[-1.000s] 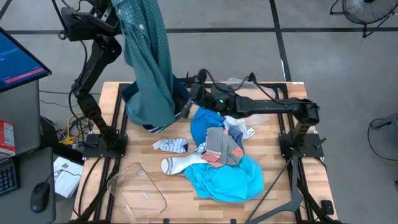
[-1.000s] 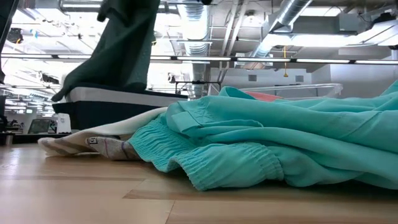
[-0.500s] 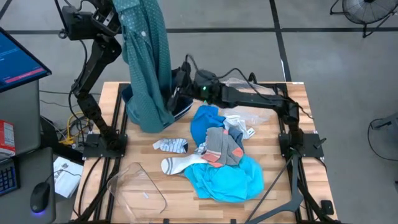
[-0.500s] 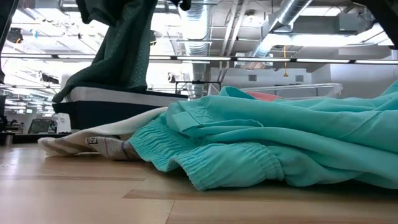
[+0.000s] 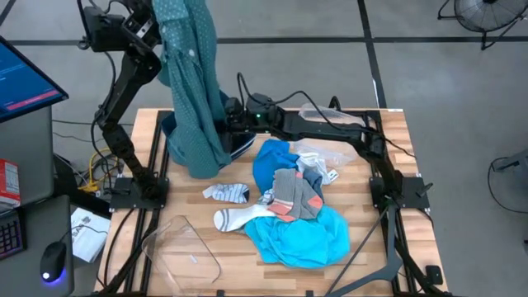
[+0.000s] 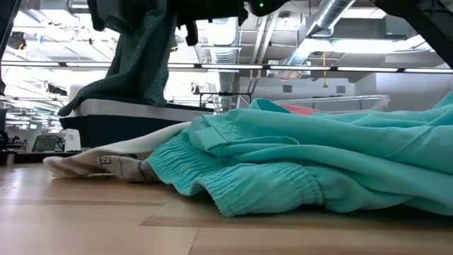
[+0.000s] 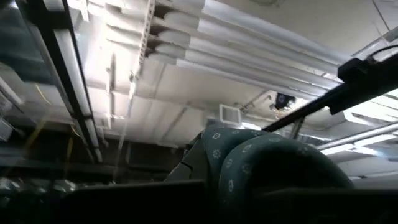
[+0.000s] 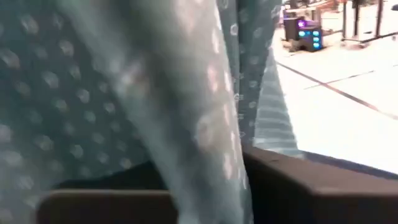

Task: Pick & Place Cloths
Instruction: Put the blue shirt into the blue bin

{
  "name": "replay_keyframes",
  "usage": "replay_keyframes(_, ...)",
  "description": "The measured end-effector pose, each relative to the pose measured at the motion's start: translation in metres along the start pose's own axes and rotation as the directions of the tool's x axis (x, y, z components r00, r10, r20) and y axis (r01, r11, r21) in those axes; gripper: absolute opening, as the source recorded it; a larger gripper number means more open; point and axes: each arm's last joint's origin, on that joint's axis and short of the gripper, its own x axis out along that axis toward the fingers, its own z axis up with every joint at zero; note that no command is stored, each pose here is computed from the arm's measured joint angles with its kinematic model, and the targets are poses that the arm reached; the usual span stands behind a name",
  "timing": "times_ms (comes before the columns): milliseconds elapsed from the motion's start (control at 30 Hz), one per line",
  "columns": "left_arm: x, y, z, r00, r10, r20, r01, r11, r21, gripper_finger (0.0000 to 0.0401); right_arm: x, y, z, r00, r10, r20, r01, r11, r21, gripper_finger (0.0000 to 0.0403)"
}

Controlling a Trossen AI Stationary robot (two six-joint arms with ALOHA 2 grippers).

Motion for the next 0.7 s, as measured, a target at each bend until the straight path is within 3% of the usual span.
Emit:
replay_keyframes(133, -0.005, 0.003, -0.003, 0.979, -0.062, -0.192, 0.046, 0.995, -0.088, 0.0001, -0.019, -0.012, 0.029, 0.998, -0.028, 0.053, 0.027, 1.0, 0.012, 0.0009)
replay_keyframes(233, -0.014, 0.008, -0.008, 0.915, -0.087, -0.394, 0.03, 0.988, -0.15, 0.0001, -0.04, -0.026, 0.06, 0.992, -0.079, 0.098, 0.079, 0.997, 0.009, 0.0006)
replay_keyframes(300, -0.024, 0.014, -0.012, 0.869, -0.046, -0.493, -0.03, 0.989, -0.146, 0.0001, -0.053, -0.034, 0.076, 0.987, -0.112, 0.112, 0.112, 0.994, 0.01, 0.0005)
replay_keyframes(400, -0.048, 0.024, -0.018, 0.792, 0.111, -0.6, -0.176, 0.983, -0.051, 0.0001, -0.066, -0.046, 0.084, 0.978, -0.189, 0.087, 0.188, 0.982, 0.021, 0.0004)
replay_keyframes(500, -0.079, 0.029, -0.021, 0.655, 0.36, -0.664, -0.373, 0.919, 0.13, 0.0001, -0.075, -0.06, 0.086, 0.966, -0.252, 0.056, 0.252, 0.968, 0.013, 0.0003)
replay_keyframes(600, -0.112, 0.028, -0.027, 0.451, 0.579, -0.679, -0.512, 0.792, 0.334, 0.0001, -0.079, -0.069, 0.088, 0.959, -0.279, 0.055, 0.278, 0.96, 0.012, 0.0002)
replay_keyframes(700, -0.14, 0.031, -0.041, 0.276, 0.689, -0.67, -0.569, 0.679, 0.464, 0.0001, -0.078, -0.07, 0.087, 0.959, -0.278, 0.054, 0.277, 0.961, 0.018, 0.0001)
